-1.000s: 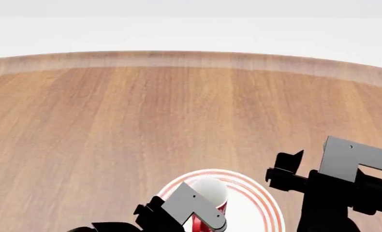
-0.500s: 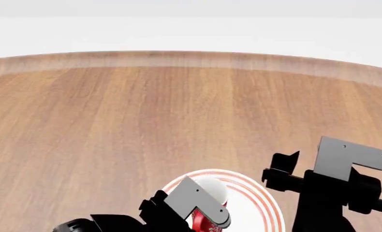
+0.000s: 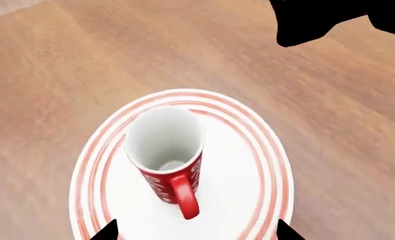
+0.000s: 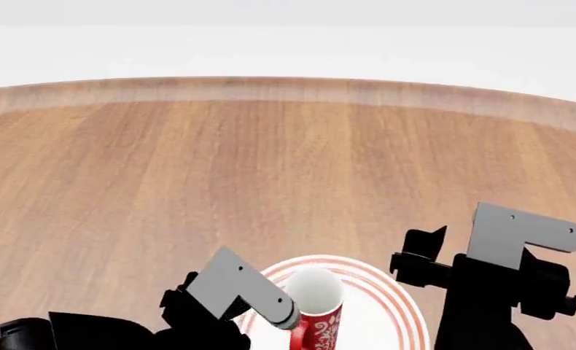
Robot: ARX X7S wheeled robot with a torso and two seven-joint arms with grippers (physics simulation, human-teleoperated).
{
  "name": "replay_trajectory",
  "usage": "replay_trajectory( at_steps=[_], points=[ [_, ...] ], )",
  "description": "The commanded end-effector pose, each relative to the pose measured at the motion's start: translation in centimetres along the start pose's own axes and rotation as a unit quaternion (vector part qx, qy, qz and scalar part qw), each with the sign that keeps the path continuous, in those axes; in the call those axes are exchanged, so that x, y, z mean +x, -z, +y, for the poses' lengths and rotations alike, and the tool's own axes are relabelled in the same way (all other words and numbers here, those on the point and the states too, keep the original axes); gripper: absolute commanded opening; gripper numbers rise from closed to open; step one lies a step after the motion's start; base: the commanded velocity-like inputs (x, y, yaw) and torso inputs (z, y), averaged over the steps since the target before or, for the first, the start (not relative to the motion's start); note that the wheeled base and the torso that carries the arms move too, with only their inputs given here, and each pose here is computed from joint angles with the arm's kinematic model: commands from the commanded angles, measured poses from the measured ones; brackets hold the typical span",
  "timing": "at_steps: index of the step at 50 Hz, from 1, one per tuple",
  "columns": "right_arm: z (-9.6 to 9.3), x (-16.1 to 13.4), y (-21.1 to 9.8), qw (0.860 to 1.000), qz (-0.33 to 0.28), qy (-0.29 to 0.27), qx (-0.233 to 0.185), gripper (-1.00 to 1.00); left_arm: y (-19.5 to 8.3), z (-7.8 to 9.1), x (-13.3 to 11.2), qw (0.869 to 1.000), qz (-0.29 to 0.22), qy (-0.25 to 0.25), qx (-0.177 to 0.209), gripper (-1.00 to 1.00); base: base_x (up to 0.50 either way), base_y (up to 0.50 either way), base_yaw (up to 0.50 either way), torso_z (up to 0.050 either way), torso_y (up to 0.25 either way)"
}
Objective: Pick up the red mug and put it on the plate
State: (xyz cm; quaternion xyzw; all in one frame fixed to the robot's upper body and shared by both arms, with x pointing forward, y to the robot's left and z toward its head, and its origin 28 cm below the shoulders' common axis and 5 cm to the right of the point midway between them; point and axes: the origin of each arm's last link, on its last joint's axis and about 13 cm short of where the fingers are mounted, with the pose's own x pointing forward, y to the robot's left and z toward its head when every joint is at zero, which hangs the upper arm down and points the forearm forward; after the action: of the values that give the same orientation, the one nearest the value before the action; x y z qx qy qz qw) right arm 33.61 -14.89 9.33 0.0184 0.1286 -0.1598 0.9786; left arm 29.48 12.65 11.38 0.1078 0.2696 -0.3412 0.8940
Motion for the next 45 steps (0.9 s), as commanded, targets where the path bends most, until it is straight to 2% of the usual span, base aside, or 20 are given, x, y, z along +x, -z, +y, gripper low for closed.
replay_trajectory(
  at_steps=[1, 5, 9, 10, 11, 12, 13, 14, 15, 18, 21, 22, 24, 25, 27, 28, 29, 30, 35, 45],
  points=[
    [0.4, -0.4, -0.3, 1.000, -0.007, -0.006, -0.005, 1.00, -0.9, 1.0, -3.6, 0.998, -0.064, 0.014, -0.024, 1.00, 0.00, 0.00, 0.00, 0.000, 0.000],
    [0.8, -0.7, -0.5, 1.000, -0.013, -0.014, -0.013, 1.00, -1.3, 1.6, -4.5, 0.994, -0.102, 0.026, -0.035, 1.00, 0.00, 0.00, 0.00, 0.000, 0.000],
    [1.1, -1.4, -1.0, 0.999, -0.023, -0.026, -0.018, 1.00, -1.6, 2.0, -5.0, 0.987, -0.155, -0.032, -0.027, 1.00, 0.00, 0.00, 0.00, 0.000, 0.000],
    [1.2, -1.5, -1.0, 0.999, -0.025, -0.027, -0.020, 1.00, -1.8, 2.1, -5.0, 0.986, -0.151, -0.067, -0.028, 1.00, 0.00, 0.00, 0.00, 0.000, 0.000],
    [1.2, -1.6, -1.0, 0.999, -0.027, -0.030, -0.020, 1.00, -1.9, 2.2, -4.9, 0.978, -0.181, -0.100, -0.014, 1.00, 0.00, 0.00, 0.00, 0.000, 0.000],
    [1.2, -1.7, -1.1, 0.999, -0.031, -0.033, -0.021, 1.00, -2.1, 2.3, -5.0, 0.974, -0.190, -0.119, -0.042, 1.00, 0.00, 0.00, 0.00, 0.000, 0.000],
    [1.2, -1.8, -1.2, 0.998, -0.035, -0.038, -0.021, 1.00, -2.3, 2.5, -5.1, 0.974, -0.194, -0.096, -0.073, 1.00, 0.00, 0.00, 0.00, 0.000, 0.000],
    [1.2, -2.0, -1.3, 0.998, -0.045, -0.044, -0.019, 1.00, -2.5, 2.8, -4.9, 0.954, -0.230, -0.186, -0.044, 1.00, 0.00, 0.00, 0.00, 0.000, 0.000],
    [1.3, -2.2, -1.4, 0.997, -0.056, -0.054, -0.019, 1.00, -2.5, 2.7, -5.0, 0.959, -0.227, -0.160, -0.064, 1.00, 0.00, 0.00, 0.00, 0.000, 0.000],
    [1.3, -3.1, -1.8, 0.995, -0.074, -0.060, -0.028, 1.00, -2.9, 2.8, -5.4, 0.946, -0.253, -0.182, -0.089, 1.00, 0.00, 0.00, 0.00, 0.000, 0.000],
    [1.2, -3.8, -2.2, 0.993, -0.089, -0.065, -0.031, 1.00, -3.0, 2.7, -5.7, 0.942, -0.258, -0.193, -0.091, 1.00, 0.00, 0.00, 0.00, 0.000, 0.000],
    [1.2, -4.1, -2.3, 0.992, -0.099, -0.064, -0.034, 1.00, -2.9, 2.7, -5.8, 0.928, -0.278, -0.238, -0.072, 1.00, 0.00, 0.00, 0.00, 0.000, 0.000],
    [1.2, -4.5, -2.4, 0.990, -0.114, -0.072, -0.032, 1.00, -3.0, 2.8, -6.1, 0.925, -0.286, -0.229, -0.096, 1.00, 0.00, 0.00, 0.00, 0.000, 0.000],
    [1.3, -4.6, -2.4, 0.989, -0.121, -0.074, -0.034, 1.00, -3.1, 2.9, -6.1, 0.919, -0.294, -0.247, -0.086, 1.00, 0.00, 0.00, 0.00, 0.000, 0.000],
    [1.4, -5.0, -2.5, 0.986, -0.141, -0.075, -0.041, 1.00, -3.1, 2.9, -6.2, 0.920, -0.295, -0.244, -0.088, 1.00, 0.00, 0.00, 0.00, 0.000, 0.000],
    [1.4, -5.1, -2.5, 0.985, -0.152, -0.067, -0.047, 1.00, -3.1, 3.1, -6.2, 0.910, -0.306, -0.269, -0.079, 1.00, 0.00, 0.00, 0.00, 0.000, 0.000],
    [1.4, -5.2, -2.5, 0.985, -0.154, -0.067, -0.047, 1.00, -3.0, 3.1, -6.2, 0.910, -0.306, -0.267, -0.082, 1.00, 0.00, 0.00, 0.00, 0.000, 0.000],
    [1.4, -5.3, -2.5, 0.984, -0.154, -0.071, -0.045, 1.00, -3.0, 3.2, -6.1, 0.904, -0.311, -0.285, -0.069, 1.00, 0.00, 0.00, 0.00, 0.000, 0.000],
    [1.2, -5.7, -2.6, 0.980, -0.177, -0.071, -0.050, 1.00, -2.9, 3.7, -6.1, 0.897, -0.315, -0.301, -0.067, 1.00, 0.00, 0.00, 0.00, 0.000, 0.000],
    [1.2, -6.5, -2.9, 0.973, -0.209, -0.079, -0.052, 1.00, -2.6, 3.9, -6.3, 0.894, -0.320, -0.308, -0.062, 1.00, 0.00, 0.00, 0.00, 0.000, 0.000]
  ],
)
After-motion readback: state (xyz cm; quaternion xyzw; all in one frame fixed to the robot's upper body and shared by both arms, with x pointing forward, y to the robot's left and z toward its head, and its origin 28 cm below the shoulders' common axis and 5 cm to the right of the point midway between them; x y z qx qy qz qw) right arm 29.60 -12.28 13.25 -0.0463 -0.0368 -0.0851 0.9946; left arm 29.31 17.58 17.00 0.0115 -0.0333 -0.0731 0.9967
